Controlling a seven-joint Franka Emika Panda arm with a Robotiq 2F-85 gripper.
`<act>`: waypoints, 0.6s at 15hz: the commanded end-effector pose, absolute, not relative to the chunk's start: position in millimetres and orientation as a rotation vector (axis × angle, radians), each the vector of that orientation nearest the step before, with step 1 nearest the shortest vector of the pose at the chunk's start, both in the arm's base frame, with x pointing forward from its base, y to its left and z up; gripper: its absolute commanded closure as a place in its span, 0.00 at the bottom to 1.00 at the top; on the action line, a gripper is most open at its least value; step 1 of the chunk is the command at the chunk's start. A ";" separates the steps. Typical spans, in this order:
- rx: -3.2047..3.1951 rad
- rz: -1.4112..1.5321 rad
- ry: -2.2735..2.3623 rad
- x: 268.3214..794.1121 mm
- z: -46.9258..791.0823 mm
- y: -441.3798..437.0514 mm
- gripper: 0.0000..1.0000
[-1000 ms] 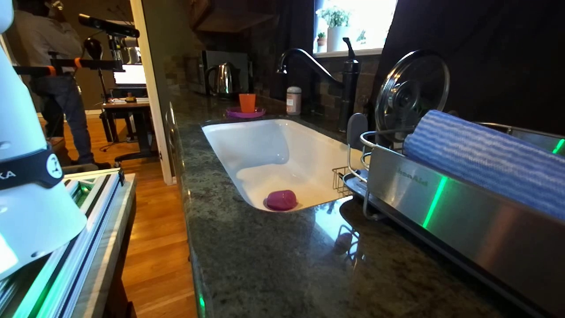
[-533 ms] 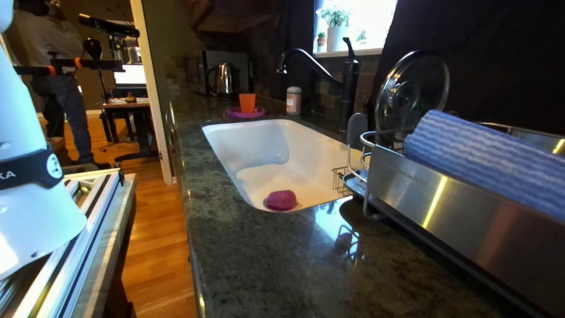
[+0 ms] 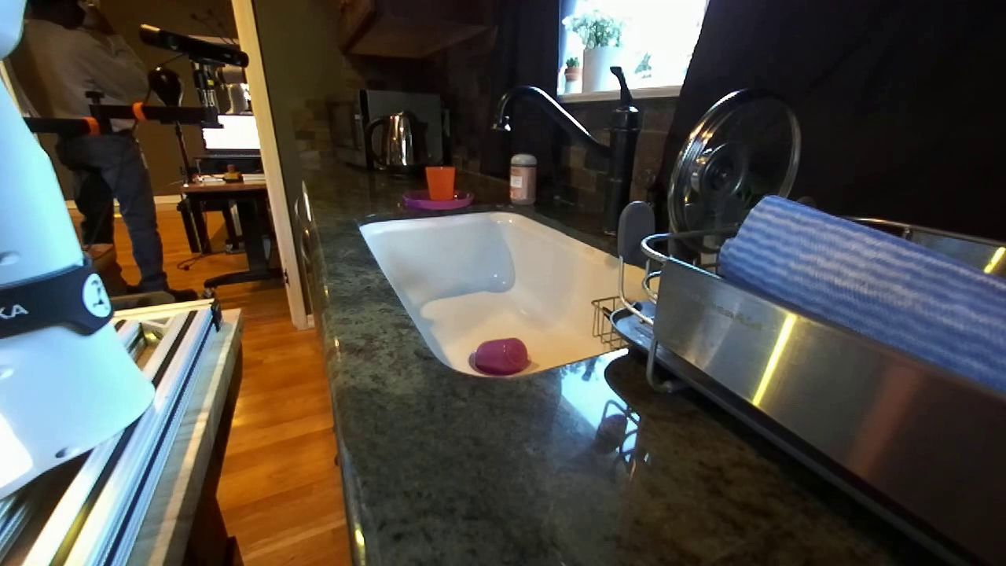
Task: Pull the curtain to the right
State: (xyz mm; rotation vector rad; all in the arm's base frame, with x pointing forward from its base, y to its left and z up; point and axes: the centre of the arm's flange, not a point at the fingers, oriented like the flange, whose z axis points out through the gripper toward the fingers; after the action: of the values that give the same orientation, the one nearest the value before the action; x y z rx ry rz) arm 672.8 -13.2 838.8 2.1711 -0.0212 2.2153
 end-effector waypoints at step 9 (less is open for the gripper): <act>1.884 2.209 -0.694 654.9 927.1 -149.9 1.00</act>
State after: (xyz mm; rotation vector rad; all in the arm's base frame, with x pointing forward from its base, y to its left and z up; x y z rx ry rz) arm 634.4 -113.2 888.5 1.9777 -0.5042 2.2439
